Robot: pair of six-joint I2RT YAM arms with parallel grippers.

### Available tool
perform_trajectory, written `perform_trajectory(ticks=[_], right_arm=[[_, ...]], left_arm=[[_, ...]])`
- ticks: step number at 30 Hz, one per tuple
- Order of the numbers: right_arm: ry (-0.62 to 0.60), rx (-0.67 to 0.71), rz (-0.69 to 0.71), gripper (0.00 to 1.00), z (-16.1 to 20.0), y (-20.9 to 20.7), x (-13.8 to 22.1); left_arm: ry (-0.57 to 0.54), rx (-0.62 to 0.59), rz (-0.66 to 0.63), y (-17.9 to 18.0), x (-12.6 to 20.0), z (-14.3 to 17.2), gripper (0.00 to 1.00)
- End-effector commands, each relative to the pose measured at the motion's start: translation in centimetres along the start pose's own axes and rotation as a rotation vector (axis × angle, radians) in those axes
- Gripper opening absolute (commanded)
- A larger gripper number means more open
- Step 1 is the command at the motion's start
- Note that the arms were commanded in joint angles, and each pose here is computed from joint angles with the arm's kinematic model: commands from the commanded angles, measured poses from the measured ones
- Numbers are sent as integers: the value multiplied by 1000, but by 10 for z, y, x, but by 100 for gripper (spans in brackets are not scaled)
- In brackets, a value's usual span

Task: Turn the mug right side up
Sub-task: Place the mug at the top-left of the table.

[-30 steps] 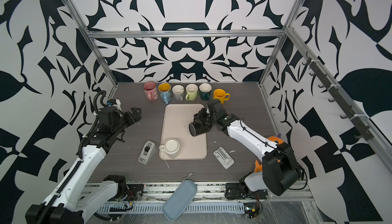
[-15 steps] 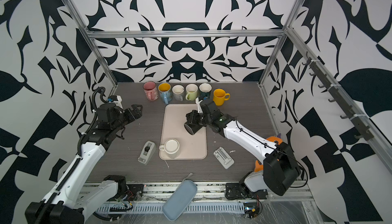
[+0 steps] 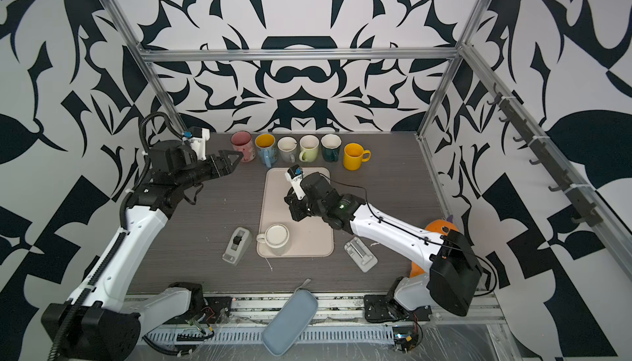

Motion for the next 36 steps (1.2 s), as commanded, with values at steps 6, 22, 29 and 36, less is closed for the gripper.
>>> perform_trajectory(ticks=[6, 22, 29, 36], right_arm=[[-243, 402, 252, 0, -69, 3, 46], [-231, 877, 529, 0, -80, 8, 40], [-234, 971, 571, 0, -80, 12, 33], [-233, 1018, 598, 0, -83, 14, 30]], left_arm=[[180, -53, 251, -37, -6, 3, 79], [463, -211, 415, -86, -27, 35, 80], [597, -238, 359, -85, -39, 63, 79], [665, -241, 355, -86, -45, 80, 78]])
Point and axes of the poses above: each gripper's point midway between its finger pads, its own x axis back along the fingers, its own y axis along the line the jaws close on, z = x × y, the point moved 3 cm from there along x, back along the fingers, and after that the axes turned 2 degrees about x, right-handed, at the moved point
